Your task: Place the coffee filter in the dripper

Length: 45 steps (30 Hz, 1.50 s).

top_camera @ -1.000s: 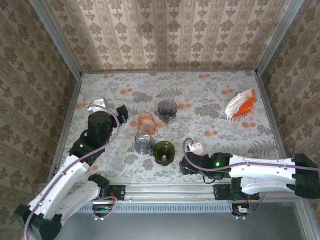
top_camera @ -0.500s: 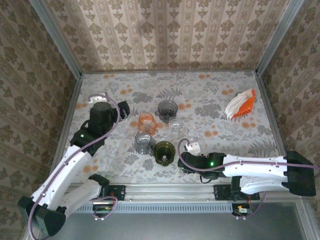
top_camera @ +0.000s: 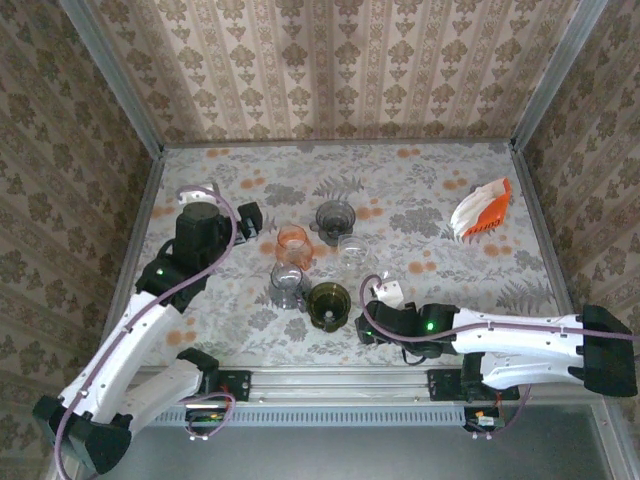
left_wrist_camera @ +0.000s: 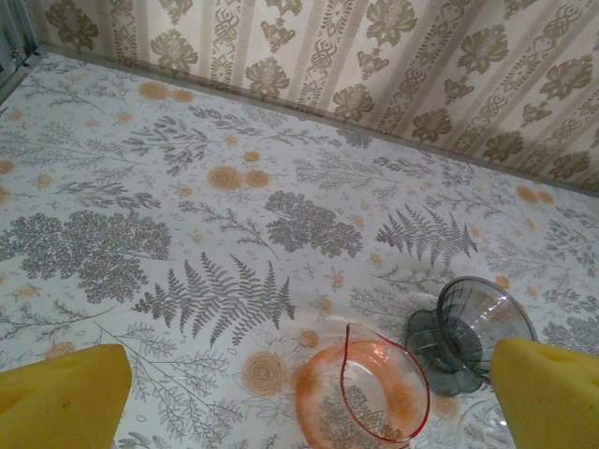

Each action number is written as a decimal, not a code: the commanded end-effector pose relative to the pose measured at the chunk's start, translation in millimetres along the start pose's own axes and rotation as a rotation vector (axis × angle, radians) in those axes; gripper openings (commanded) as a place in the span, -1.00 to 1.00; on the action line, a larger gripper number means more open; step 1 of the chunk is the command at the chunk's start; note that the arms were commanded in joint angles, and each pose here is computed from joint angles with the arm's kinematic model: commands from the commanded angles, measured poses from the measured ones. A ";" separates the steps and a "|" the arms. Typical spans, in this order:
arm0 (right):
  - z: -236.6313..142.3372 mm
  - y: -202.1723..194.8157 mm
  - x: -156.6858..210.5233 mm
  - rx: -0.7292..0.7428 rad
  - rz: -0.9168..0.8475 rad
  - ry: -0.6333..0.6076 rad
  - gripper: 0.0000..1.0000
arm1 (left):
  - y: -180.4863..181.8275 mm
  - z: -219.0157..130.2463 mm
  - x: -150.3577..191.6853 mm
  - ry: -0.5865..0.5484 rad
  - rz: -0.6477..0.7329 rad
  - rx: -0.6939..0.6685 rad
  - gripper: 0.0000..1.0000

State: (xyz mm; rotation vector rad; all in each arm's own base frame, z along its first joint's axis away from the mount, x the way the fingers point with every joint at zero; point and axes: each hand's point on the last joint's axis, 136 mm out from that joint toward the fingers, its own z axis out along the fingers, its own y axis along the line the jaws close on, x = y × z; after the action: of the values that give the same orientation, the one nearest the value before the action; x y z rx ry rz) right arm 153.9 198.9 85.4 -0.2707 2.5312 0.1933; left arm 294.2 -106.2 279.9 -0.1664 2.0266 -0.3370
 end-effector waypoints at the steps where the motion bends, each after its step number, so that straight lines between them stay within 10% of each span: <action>1: 6.2 -8.2 0.3 0.054 0.028 0.020 0.74 | -9.9 -1.7 -5.0 0.006 -0.024 0.051 1.00; 33: 65.7 -100.6 -77.6 0.214 0.285 -0.099 0.65 | -20.9 -7.2 23.1 0.073 -0.036 0.171 1.00; 45: 22.6 -87.4 -79.3 0.075 0.246 -0.180 0.72 | -13.0 -10.5 20.0 0.069 -0.003 0.128 1.00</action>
State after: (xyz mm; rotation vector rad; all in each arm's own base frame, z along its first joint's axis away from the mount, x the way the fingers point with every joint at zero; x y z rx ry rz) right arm 265.4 129.4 98.7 0.1524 2.3858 0.1780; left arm 275.9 -126.9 259.8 -0.0802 2.0970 -0.4941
